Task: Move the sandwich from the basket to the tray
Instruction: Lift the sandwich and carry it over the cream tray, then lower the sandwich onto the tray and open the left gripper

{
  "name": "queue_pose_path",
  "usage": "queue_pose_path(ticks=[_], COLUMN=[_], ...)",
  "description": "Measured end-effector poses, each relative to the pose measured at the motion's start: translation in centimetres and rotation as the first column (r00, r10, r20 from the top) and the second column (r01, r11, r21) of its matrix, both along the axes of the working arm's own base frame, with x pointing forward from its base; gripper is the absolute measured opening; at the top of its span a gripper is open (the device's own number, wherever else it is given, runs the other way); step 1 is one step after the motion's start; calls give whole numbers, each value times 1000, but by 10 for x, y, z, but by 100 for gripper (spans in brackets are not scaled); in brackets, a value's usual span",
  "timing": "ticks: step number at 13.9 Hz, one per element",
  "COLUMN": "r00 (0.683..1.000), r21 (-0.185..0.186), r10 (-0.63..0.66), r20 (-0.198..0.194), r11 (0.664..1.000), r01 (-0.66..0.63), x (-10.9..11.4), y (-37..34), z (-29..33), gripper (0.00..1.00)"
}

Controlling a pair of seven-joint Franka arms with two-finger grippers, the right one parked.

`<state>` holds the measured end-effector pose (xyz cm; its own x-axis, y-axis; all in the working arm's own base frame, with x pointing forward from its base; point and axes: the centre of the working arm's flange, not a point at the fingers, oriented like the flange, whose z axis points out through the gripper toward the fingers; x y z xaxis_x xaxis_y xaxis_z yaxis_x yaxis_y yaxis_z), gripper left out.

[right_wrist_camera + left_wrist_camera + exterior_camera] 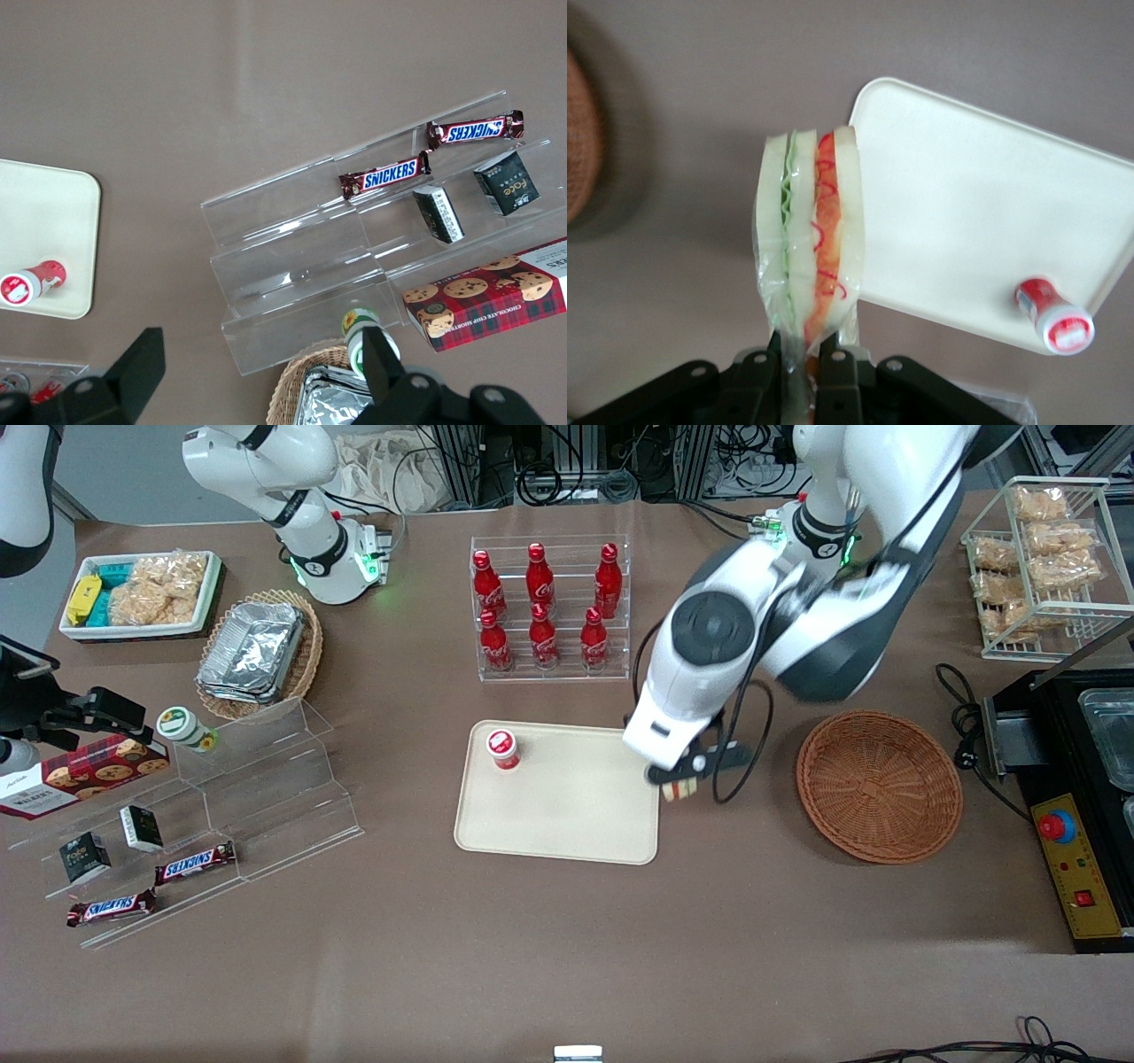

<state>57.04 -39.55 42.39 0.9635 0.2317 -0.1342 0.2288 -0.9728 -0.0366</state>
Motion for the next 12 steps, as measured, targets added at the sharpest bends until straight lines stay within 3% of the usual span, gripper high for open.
queue_pose_path(ticks=[6,10,12], r00=[999,1000,1000], r21=[11,48,42], r10=[34,21,23], r20=[18,5,4], r11=[999,999,999], r01=[-34,-21,-23], x=[7,0,1], y=[-40,-49,-49], z=[-131,-169,-176], gripper=[15,15,15])
